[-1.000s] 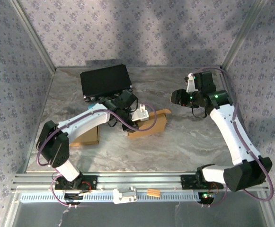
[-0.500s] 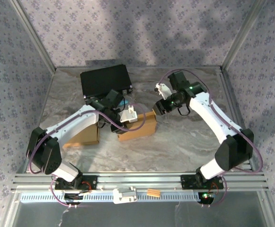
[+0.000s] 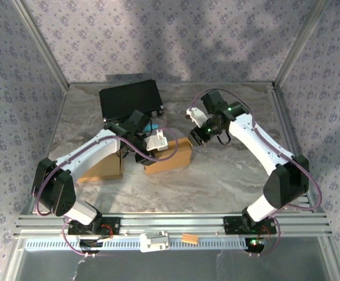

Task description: Fold the paper box

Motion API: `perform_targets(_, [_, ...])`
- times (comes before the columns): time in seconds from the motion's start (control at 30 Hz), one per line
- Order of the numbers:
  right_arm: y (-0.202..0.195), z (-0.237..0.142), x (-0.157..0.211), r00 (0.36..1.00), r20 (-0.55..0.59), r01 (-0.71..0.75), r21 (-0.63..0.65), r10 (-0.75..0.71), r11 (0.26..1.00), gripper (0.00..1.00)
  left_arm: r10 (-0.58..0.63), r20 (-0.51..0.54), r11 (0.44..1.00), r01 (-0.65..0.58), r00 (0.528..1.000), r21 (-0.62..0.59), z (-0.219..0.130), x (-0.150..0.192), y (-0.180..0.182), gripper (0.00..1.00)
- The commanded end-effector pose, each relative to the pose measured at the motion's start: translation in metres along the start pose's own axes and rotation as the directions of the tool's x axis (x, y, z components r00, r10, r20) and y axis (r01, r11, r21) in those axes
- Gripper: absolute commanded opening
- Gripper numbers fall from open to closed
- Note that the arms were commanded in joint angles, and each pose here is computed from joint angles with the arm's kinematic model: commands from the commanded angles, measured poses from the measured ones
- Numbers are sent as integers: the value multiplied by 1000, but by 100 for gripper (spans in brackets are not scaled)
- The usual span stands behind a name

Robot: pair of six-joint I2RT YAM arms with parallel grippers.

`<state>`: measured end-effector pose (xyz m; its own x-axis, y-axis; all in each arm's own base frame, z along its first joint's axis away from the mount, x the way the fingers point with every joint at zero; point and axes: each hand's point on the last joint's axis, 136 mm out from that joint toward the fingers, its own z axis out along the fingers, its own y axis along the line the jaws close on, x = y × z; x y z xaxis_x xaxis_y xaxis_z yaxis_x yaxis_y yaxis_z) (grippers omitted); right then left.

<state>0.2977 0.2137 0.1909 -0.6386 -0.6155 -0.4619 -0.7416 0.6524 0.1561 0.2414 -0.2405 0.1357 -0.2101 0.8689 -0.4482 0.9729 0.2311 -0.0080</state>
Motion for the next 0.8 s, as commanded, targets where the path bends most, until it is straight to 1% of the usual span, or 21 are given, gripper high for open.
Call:
perform_targets(0.0, [-2,1,5,1000,-20,23,19,-23,1000,43,15,-2,999,-15,1000,28,-3,4,-7,42])
perform_targets(0.23, [-6,2,-5,1000,-8,25,36,-25,999,31,10,0,1000,-10,1000,24,-3,2,-5,42])
perform_targets(0.47, [-2,8,-6,999,-23,29,26,-28,999,31,9,3,1000,-9,1000,19,-3,1,-4,42])
perform_targets(0.6, [-1,8,-7,999,-24,32,30,-31,999,23,7,7,1000,-8,1000,18,-4,0,-4,42])
perform_targets(0.77, [0,8,-6,999,-32,28,40,-27,999,9,0,9,1000,0,1000,11,-4,0,-2,42])
